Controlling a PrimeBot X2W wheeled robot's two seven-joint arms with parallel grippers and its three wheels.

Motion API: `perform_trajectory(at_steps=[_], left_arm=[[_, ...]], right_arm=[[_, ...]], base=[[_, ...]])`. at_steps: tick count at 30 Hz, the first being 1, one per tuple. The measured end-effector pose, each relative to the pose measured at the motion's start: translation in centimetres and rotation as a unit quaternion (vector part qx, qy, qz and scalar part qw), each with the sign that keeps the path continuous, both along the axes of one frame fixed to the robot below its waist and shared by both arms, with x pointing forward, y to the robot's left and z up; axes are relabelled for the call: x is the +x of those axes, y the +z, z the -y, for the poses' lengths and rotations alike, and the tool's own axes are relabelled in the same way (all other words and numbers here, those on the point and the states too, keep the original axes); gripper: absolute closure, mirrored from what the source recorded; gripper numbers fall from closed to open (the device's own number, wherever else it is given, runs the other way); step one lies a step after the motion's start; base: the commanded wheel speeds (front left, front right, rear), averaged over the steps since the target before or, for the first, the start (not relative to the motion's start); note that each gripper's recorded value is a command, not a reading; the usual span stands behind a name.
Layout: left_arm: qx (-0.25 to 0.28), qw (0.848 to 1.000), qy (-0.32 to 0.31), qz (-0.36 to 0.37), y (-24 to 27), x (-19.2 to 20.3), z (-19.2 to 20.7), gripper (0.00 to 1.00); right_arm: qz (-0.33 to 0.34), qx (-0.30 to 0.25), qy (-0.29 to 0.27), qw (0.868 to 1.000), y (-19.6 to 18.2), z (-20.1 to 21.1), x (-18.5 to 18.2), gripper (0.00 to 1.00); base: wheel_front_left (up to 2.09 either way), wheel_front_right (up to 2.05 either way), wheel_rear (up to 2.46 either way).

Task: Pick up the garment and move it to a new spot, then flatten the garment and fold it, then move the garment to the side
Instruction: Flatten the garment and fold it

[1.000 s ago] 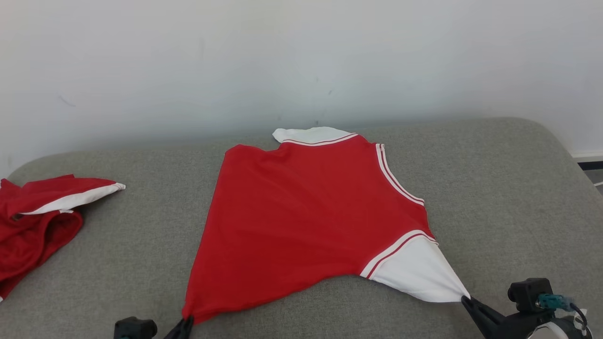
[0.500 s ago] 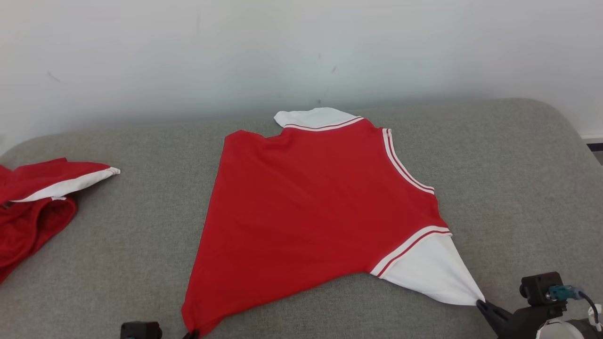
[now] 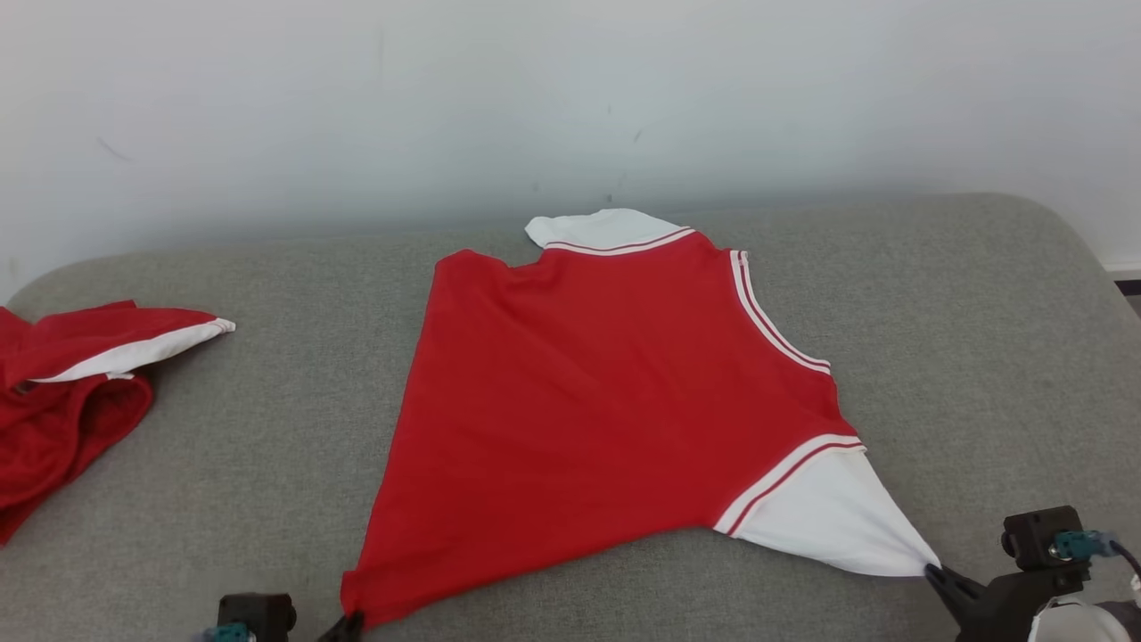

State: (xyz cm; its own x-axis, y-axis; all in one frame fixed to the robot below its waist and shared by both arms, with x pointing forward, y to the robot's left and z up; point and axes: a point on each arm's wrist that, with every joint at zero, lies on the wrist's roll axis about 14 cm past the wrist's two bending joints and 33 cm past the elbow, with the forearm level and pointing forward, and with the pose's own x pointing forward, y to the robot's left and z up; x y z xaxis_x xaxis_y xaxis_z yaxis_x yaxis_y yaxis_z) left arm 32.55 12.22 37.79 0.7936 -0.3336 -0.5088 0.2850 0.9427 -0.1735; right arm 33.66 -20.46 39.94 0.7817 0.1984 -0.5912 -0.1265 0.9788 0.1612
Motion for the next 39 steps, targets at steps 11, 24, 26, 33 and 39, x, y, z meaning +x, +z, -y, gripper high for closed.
perform_trajectory(at_steps=[11,24,26,33,39], left_arm=[[-0.009,1.0,0.003,0.01,0.7,0.0,0.7,0.0],[-0.115,0.982,0.117,0.088,5.3,2.8,-2.1,0.0],[-0.115,0.985,0.11,0.061,3.9,2.4,-0.9,0.0],[-0.1,0.989,0.106,-0.014,0.7,4.0,0.2,0.0],[-0.082,0.99,0.099,-0.055,-0.8,4.1,0.3,0.0]], right_arm=[[-0.031,0.034,-0.003,0.999,-0.7,-1.2,-1.3,0.0],[0.076,0.066,-0.005,0.995,5.7,-1.2,1.4,0.0],[0.045,0.05,0.002,0.998,3.9,-1.4,1.0,0.0],[-0.022,0.016,0.002,1.0,-0.2,-1.2,2.4,0.0],[-0.067,0.027,0.026,0.997,-2.4,-3.5,2.4,0.0]], base=[[0.0,0.0,0.0],[0.0,0.0,0.0],[0.0,0.0,0.0],[0.0,0.0,0.0],[0.0,0.0,0.0]])
